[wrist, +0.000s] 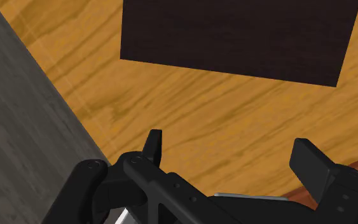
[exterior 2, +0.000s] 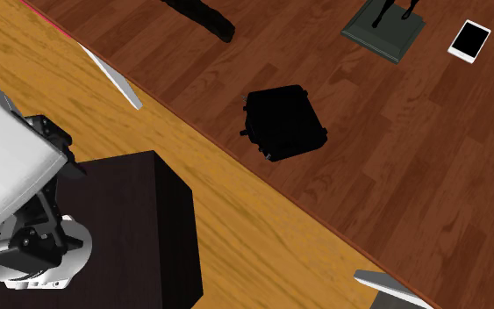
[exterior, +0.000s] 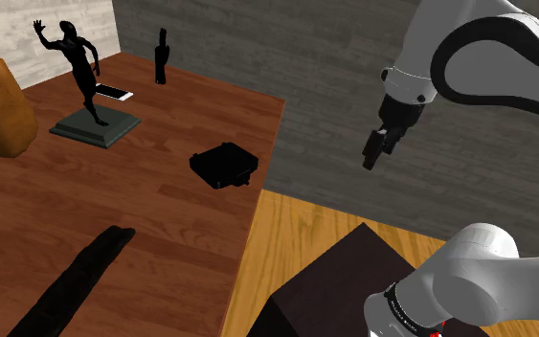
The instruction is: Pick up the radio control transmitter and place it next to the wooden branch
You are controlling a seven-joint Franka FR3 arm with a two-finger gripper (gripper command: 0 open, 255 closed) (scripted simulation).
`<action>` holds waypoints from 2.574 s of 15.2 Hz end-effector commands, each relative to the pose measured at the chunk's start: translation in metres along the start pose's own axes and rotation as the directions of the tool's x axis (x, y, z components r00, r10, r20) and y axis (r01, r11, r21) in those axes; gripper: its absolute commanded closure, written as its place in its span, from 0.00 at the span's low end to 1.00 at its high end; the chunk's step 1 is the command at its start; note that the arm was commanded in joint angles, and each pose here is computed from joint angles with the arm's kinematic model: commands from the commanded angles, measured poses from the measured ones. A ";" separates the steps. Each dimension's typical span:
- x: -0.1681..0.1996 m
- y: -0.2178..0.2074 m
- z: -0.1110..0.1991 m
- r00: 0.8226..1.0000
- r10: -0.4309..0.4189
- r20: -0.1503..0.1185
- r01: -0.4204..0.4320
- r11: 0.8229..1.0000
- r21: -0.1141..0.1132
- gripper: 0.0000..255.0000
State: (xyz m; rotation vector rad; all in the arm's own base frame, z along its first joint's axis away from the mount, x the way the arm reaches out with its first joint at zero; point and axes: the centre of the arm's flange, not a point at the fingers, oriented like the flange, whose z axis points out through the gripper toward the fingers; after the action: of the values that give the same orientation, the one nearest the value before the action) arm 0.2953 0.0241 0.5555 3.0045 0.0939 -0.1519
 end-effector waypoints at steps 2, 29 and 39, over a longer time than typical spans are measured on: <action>0.005 0.000 0.010 1.000 0.027 -0.010 -0.027 0.999 0.038 0.00; 0.182 -0.057 0.230 0.727 0.676 0.117 -0.414 0.296 0.861 0.00; 0.204 -0.084 0.250 0.727 0.676 0.117 -0.414 0.296 0.861 0.00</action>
State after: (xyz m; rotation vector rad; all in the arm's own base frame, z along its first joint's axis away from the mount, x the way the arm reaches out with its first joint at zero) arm 0.4675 0.0842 0.2778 3.6954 -1.4642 0.4516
